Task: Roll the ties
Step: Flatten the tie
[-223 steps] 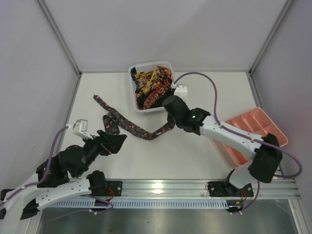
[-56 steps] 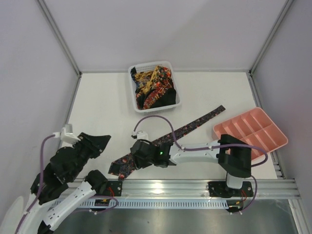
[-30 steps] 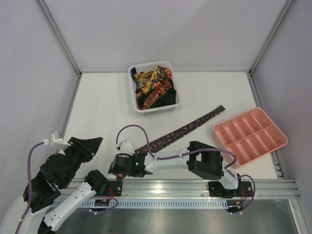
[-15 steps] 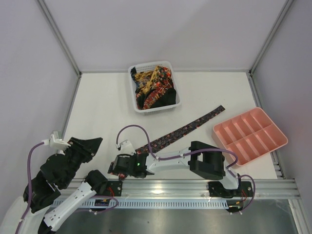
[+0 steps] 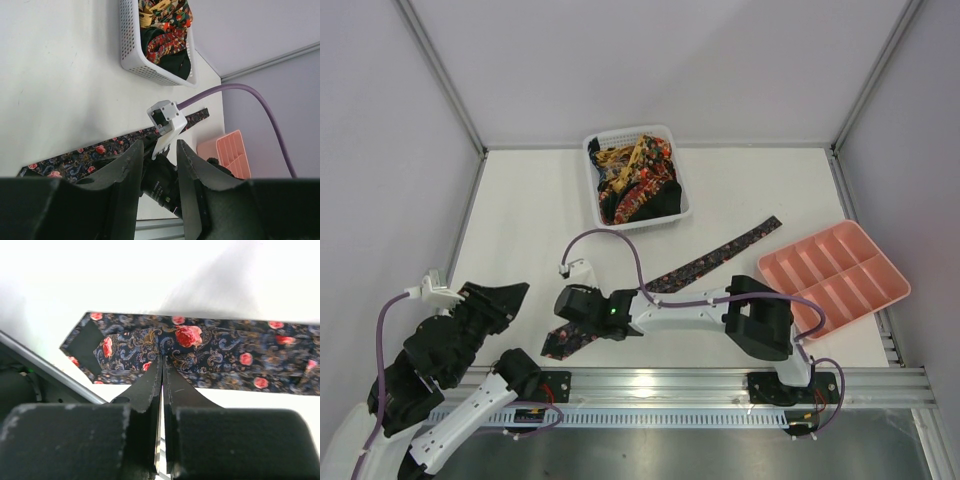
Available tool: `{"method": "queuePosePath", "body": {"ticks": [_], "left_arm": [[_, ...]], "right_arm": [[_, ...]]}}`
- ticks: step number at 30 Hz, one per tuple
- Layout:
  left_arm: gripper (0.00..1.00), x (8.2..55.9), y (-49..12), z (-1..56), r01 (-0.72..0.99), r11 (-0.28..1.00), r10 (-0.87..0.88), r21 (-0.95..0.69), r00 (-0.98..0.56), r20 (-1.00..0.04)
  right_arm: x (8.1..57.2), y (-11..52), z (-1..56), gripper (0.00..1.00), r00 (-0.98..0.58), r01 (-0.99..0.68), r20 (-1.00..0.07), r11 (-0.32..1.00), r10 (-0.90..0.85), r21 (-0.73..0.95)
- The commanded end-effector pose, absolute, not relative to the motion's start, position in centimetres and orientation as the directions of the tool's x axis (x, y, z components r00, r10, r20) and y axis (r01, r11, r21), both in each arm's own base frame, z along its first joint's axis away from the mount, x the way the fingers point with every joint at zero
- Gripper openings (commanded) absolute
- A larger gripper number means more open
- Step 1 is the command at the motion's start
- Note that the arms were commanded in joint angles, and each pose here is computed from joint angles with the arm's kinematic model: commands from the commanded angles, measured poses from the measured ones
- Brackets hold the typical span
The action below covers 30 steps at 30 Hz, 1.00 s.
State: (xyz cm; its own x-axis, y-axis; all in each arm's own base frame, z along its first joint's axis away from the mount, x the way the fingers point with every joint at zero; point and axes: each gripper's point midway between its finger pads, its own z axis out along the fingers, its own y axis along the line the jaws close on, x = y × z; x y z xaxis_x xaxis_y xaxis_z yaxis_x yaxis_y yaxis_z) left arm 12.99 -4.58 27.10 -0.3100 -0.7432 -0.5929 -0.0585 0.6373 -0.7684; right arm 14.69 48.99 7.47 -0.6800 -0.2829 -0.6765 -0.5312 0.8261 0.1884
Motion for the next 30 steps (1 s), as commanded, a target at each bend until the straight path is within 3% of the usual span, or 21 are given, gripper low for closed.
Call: {"method": "queuePosePath", "body": {"ticks": [1,13,17,22,26,27,30], "left_arm": [[0.39,13.0,-4.3,27.9,-0.060,0.633,-0.749,-0.772,-0.297,-0.592],[0.43,13.0,-4.3,27.4,-0.069,0.640,-0.744,-0.765,-0.303,-0.595],[0.49,13.2,-5.0,26.9,-0.070,0.649,-0.732,-0.758,-0.332,-0.595],[0.49,14.0,-6.9,24.5,-0.120,0.708,-0.668,-0.696,-0.434,-0.605],[0.35,14.9,-9.8,21.7,-0.113,0.761,-0.583,-0.639,-0.551,-0.597],[0.20,14.9,-11.0,20.9,-0.094,0.763,-0.558,-0.639,-0.596,-0.578],[0.04,15.5,-14.1,18.1,-0.082,0.756,-0.517,-0.649,-0.682,-0.517]], "right_arm": [[14.6,51.1,8.3,0.00,-0.681,-0.538,-0.690,0.807,-0.246,0.243],[12.9,51.2,5.3,0.00,-0.741,-0.527,-0.616,0.800,-0.267,0.288],[13.4,50.8,6.3,0.41,-0.742,-0.537,-0.613,0.788,-0.272,0.301],[15.4,47.6,9.4,0.53,-0.731,-0.520,-0.640,0.801,-0.236,0.298],[18.9,41.0,13.5,0.53,-0.710,-0.446,-0.689,0.851,-0.147,0.277],[19.8,39.6,13.7,0.53,-0.714,-0.425,-0.687,0.861,-0.130,0.279],[24.0,33.4,14.1,0.52,-0.738,-0.353,-0.672,0.886,-0.066,0.301]]}}
